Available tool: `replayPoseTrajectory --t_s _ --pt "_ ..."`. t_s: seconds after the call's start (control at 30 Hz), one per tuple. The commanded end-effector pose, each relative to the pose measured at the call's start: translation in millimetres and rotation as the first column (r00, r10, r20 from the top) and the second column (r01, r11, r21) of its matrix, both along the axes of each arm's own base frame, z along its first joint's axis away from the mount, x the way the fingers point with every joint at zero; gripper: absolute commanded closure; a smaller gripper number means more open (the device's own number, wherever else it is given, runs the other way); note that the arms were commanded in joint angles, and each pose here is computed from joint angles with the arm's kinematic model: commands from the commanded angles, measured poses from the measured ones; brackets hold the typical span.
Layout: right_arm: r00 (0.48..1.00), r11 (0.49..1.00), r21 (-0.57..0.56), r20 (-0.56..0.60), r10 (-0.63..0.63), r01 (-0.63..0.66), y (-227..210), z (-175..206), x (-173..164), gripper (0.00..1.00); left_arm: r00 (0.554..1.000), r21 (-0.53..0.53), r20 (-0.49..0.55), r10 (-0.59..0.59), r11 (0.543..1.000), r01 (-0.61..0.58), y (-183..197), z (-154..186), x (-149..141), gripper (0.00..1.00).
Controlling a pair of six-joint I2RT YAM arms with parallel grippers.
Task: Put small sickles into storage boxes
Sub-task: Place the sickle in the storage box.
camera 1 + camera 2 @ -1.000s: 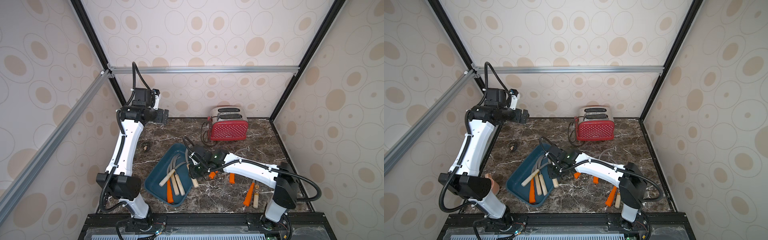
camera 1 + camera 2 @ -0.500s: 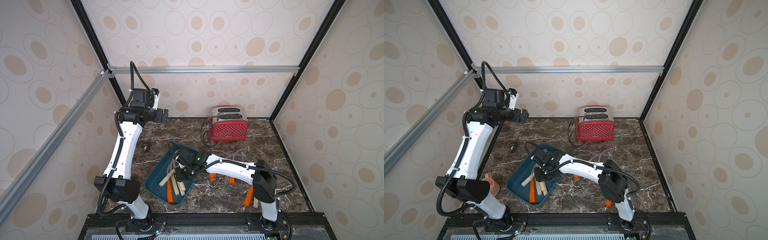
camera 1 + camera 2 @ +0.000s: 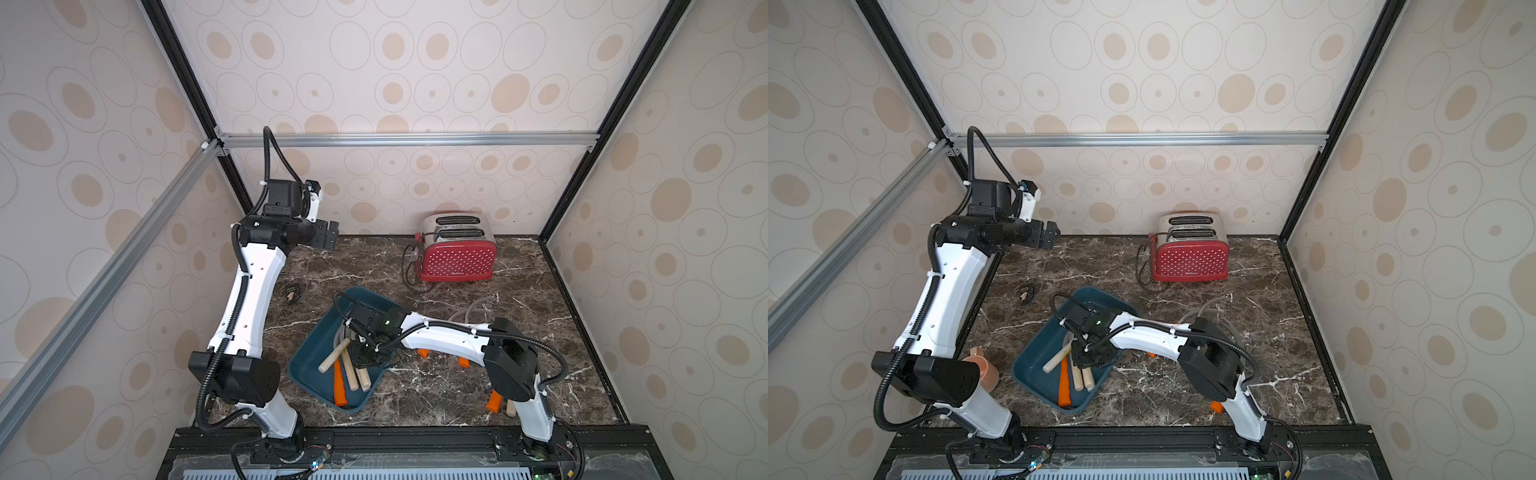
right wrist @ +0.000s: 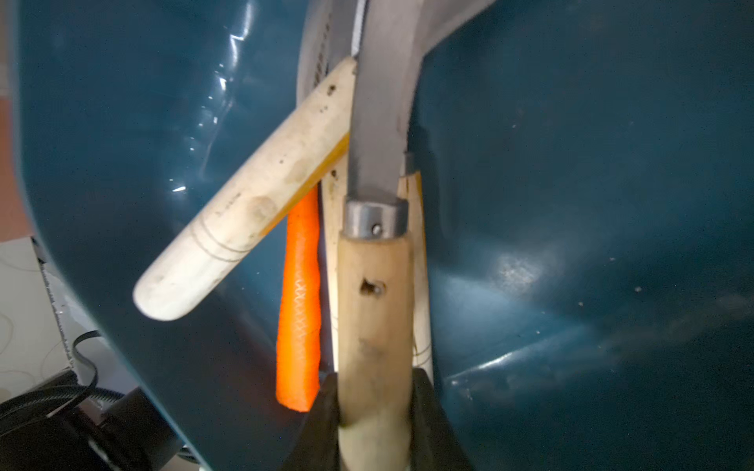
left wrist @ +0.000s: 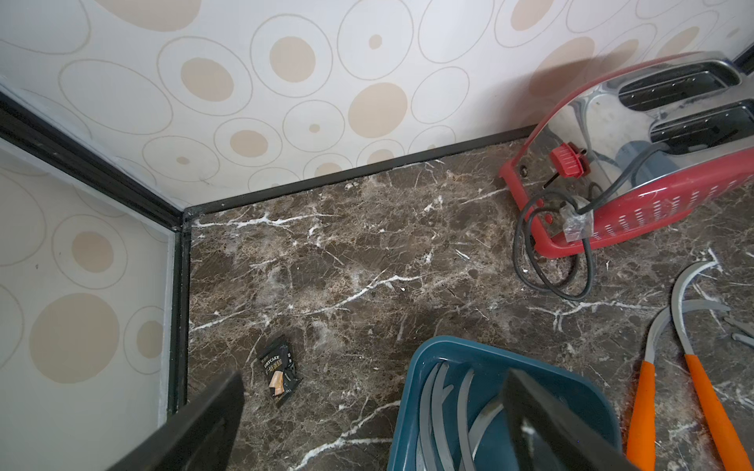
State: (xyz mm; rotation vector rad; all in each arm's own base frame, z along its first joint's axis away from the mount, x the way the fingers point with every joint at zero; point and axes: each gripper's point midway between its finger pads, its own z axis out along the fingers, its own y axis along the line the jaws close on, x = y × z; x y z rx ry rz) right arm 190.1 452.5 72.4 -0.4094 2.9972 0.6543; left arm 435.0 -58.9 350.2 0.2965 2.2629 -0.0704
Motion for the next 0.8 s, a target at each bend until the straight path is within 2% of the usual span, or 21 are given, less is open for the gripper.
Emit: replayPoseTrajectory --t_s 0.0,0.17,0.5,0.77 --pt "1.000 1.000 0.006 0.002 -0.029 0.029 6 4 7 0.95 1.000 0.001 0.004 -0.020 1.000 0.020 1 6 -10 0.01" --pt "1.000 1.000 -0.007 -0.012 -0.029 0.029 7 -5 7 0.93 1.000 0.007 -0.006 -0.028 1.000 0.028 1 4 -14 0.01" --pt "0.999 0.998 -0.050 -0.020 -0.037 0.036 1 -19 6 0.80 0.998 -0.015 -0.031 -0.052 0.999 0.051 -4 -4 -18 0.01" --pt "1.000 0.998 -0.069 -0.020 -0.014 0.013 1 -23 6 0.54 0.997 -0.023 -0.048 -0.057 0.998 0.056 -7 -8 -14 0.01"
